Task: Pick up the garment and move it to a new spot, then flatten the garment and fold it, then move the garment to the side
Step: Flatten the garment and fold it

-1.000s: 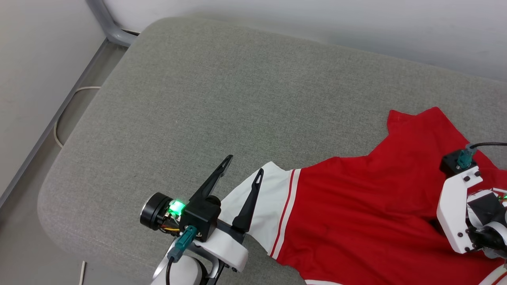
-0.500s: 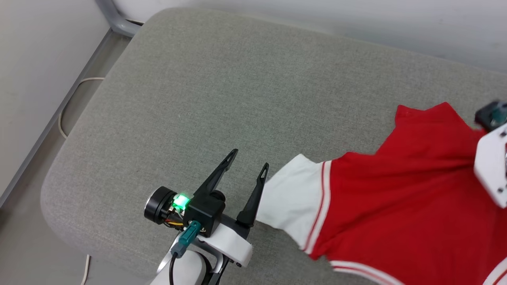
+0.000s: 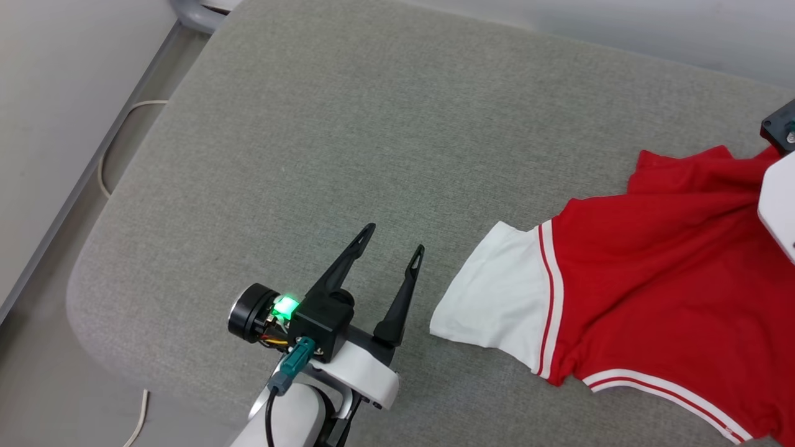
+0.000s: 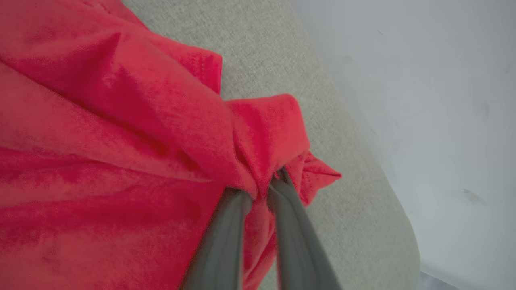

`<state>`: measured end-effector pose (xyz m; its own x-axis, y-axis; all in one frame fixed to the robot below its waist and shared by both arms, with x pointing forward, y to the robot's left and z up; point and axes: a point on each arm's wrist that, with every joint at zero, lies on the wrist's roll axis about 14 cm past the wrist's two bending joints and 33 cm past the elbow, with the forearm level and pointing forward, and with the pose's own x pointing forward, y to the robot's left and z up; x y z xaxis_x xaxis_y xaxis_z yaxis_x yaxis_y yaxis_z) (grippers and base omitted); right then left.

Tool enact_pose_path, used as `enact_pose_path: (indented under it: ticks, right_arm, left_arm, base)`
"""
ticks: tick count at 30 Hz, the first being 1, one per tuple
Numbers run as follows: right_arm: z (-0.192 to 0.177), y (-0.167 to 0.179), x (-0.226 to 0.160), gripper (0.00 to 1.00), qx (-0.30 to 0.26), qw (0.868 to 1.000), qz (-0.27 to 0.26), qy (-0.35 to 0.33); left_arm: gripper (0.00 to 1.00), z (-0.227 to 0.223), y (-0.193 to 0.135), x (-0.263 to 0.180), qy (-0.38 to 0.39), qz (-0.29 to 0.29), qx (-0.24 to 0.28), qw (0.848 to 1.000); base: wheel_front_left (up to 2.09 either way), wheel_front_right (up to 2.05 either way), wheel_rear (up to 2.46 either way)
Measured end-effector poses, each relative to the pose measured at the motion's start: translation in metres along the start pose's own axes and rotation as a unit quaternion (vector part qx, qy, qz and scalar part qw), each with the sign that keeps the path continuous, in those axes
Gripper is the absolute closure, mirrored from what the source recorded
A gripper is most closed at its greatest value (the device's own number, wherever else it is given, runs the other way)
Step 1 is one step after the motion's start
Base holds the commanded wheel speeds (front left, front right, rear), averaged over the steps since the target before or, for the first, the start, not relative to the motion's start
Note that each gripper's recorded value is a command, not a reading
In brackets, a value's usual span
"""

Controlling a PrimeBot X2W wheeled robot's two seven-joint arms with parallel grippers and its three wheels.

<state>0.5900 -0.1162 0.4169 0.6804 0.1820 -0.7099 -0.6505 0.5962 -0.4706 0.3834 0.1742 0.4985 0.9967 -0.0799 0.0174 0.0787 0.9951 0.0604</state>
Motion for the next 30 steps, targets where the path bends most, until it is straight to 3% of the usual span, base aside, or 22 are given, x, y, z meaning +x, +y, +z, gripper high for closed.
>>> enact_pose_path:
  ticks: [5, 8, 10, 13, 18, 26, 30]
  right_arm:
    - [0.016, -0.005, -0.022, 0.00, 0.068, 0.994, -0.007, -0.080]
    - [0.031, -0.013, -0.043, 0.00, 0.121, 0.983, -0.014, -0.140]
    - [0.039, -0.021, -0.059, 0.00, 0.166, 0.968, -0.023, -0.189]
    - [0.047, -0.037, -0.089, 0.00, 0.238, 0.935, -0.041, -0.261]
    - [0.026, -0.049, -0.134, 0.00, 0.282, 0.895, -0.081, -0.336]
    - [-0.034, -0.035, -0.191, 0.00, 0.356, 0.837, -0.144, -0.389]
    - [-0.064, -0.012, -0.213, 0.00, 0.381, 0.818, -0.173, -0.395]
  left_arm:
    - [0.00, 0.013, -0.001, 0.003, -0.023, -0.001, -0.024, 0.999]
    - [0.00, 0.019, -0.002, 0.003, -0.032, -0.004, -0.033, 0.999]
    - [0.00, 0.019, -0.003, 0.000, -0.032, -0.006, -0.033, 0.999]
    - [0.00, 0.021, -0.007, -0.002, -0.035, -0.010, -0.040, 0.999]
    - [0.00, 0.023, -0.017, -0.005, -0.037, -0.021, -0.061, 0.997]
    - [0.00, 0.016, -0.032, -0.010, -0.027, -0.036, -0.094, 0.995]
    - [0.00, 0.012, -0.038, -0.012, -0.020, -0.043, -0.102, 0.994]
  base:
    - [0.00, 0.00, 0.00]
    - [0.00, 0.00, 0.00]
    - [0.00, 0.00, 0.00]
    - [0.00, 0.00, 0.00]
    - [0.00, 0.00, 0.00]
    - [0.00, 0.00, 0.00]
    - [0.00, 0.00, 0.00]
